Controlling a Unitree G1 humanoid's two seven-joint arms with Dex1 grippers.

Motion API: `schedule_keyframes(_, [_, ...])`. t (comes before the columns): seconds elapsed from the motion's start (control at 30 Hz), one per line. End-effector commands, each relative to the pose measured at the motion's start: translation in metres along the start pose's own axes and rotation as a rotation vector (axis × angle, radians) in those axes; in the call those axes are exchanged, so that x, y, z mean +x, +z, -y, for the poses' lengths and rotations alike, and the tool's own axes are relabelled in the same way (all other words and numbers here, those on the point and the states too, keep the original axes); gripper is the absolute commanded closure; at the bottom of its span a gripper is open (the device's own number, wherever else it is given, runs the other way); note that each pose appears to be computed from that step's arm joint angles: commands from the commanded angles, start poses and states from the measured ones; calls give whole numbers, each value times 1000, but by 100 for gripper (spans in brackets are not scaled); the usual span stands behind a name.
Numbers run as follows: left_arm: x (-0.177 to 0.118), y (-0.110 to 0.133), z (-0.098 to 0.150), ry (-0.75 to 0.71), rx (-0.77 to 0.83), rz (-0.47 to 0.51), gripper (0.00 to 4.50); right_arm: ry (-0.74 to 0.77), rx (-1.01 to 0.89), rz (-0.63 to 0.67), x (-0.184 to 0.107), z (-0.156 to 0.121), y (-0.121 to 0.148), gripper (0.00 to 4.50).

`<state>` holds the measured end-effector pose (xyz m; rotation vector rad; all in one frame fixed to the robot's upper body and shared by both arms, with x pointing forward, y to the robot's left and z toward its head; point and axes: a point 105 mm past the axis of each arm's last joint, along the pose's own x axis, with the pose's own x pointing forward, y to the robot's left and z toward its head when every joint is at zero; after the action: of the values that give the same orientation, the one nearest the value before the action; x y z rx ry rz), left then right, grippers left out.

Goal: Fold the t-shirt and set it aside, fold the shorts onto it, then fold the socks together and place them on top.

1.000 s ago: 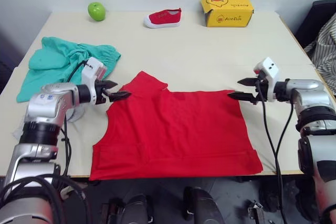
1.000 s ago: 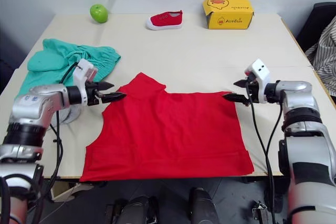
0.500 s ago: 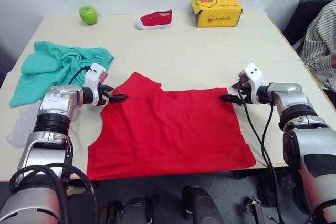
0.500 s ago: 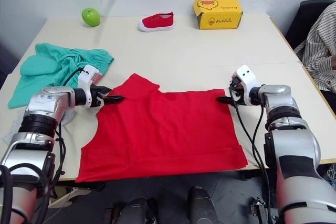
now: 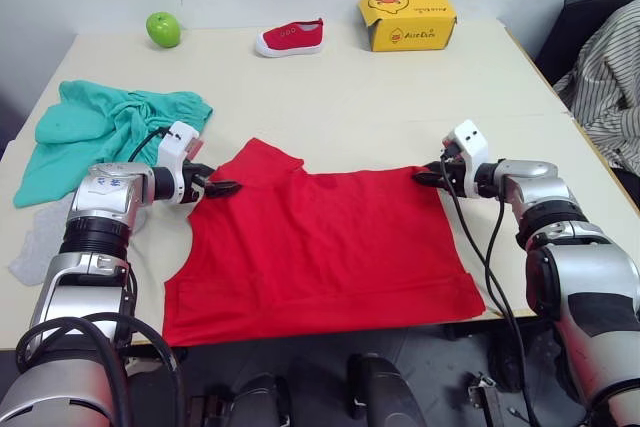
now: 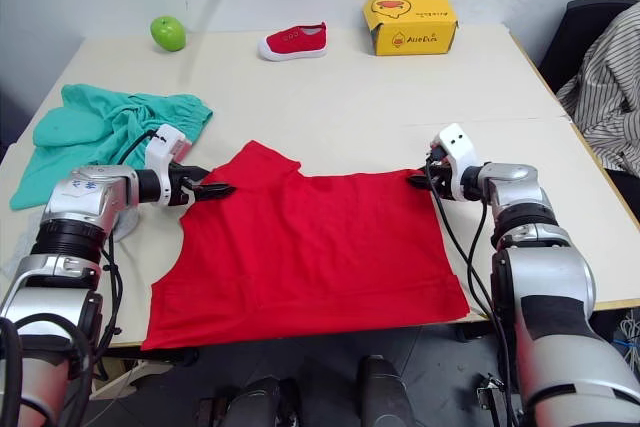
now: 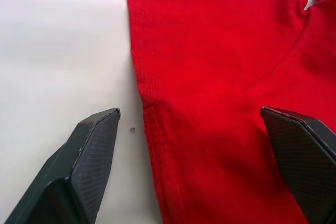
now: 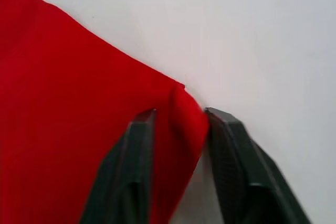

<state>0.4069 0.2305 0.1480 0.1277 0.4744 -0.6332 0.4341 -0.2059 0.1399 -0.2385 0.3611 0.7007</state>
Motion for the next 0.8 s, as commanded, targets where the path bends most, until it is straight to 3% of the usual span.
schedule_keyframes(0.03, [-3, 11, -5, 25, -11, 43, 0, 15, -16, 10, -1, -1, -1, 446])
schedule_keyframes(0.47, [32, 11, 0, 42, -52, 9, 0, 112, -38, 17, -8, -10, -12, 446])
schedule_keyframes(0.6, [40, 14, 9, -2, -53, 12, 89, 130, -39, 17, -9, -12, -15, 450])
schedule_keyframes(0.8, [44, 19, 12, -9, -17, 27, 283, 143, -40, 33, -9, -13, -14, 450])
